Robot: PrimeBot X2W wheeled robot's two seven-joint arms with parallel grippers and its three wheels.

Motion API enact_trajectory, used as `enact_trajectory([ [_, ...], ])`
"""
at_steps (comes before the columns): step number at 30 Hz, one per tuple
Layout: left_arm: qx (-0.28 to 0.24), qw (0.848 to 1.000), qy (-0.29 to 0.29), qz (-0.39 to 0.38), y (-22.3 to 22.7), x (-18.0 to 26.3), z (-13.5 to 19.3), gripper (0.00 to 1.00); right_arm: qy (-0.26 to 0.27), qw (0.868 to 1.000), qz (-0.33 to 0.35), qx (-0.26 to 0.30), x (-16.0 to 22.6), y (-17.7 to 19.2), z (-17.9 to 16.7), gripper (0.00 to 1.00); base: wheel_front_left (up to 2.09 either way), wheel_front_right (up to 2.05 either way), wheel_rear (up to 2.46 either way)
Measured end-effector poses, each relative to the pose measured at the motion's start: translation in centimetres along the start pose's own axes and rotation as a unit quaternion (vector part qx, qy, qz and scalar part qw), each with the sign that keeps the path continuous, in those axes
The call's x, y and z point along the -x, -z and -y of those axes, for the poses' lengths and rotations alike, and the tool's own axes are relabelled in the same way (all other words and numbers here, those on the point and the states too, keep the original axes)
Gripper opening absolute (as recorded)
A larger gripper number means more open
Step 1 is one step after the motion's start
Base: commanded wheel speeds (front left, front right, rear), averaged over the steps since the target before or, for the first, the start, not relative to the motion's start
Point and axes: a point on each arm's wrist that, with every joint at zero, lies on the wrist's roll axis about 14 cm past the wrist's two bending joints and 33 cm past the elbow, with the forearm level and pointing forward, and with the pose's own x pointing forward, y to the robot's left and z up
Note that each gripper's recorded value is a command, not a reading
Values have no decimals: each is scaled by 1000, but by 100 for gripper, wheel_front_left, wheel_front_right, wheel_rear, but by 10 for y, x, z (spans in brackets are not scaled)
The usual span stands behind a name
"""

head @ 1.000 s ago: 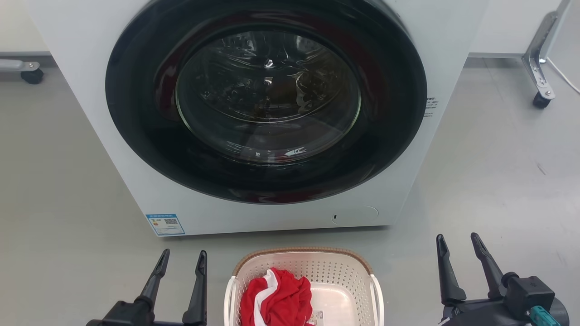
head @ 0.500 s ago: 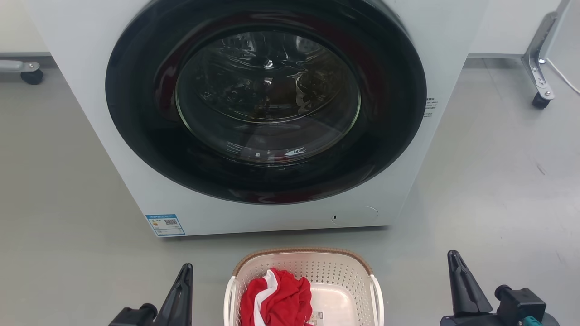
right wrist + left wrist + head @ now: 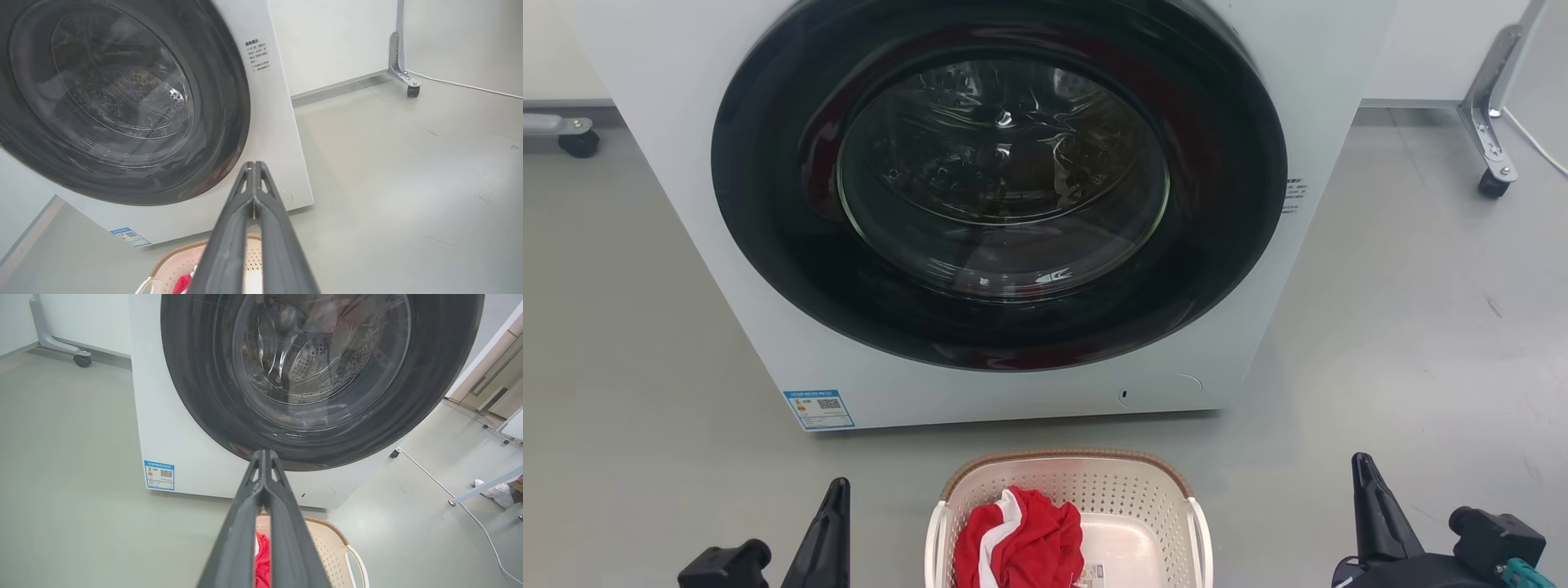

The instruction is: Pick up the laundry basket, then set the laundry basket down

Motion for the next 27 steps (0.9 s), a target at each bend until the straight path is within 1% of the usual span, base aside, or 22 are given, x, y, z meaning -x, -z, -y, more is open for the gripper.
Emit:
enact_trajectory([
  [12,75,997,-13,-11,-1,-5,-8,0,21,996,-14,-83,-2,1,11,0,0,0,0],
  [27,175,984,-25,-20,0,-10,-18,0,37,981,-21,-188,-5,-2,21,0,0,0,0],
])
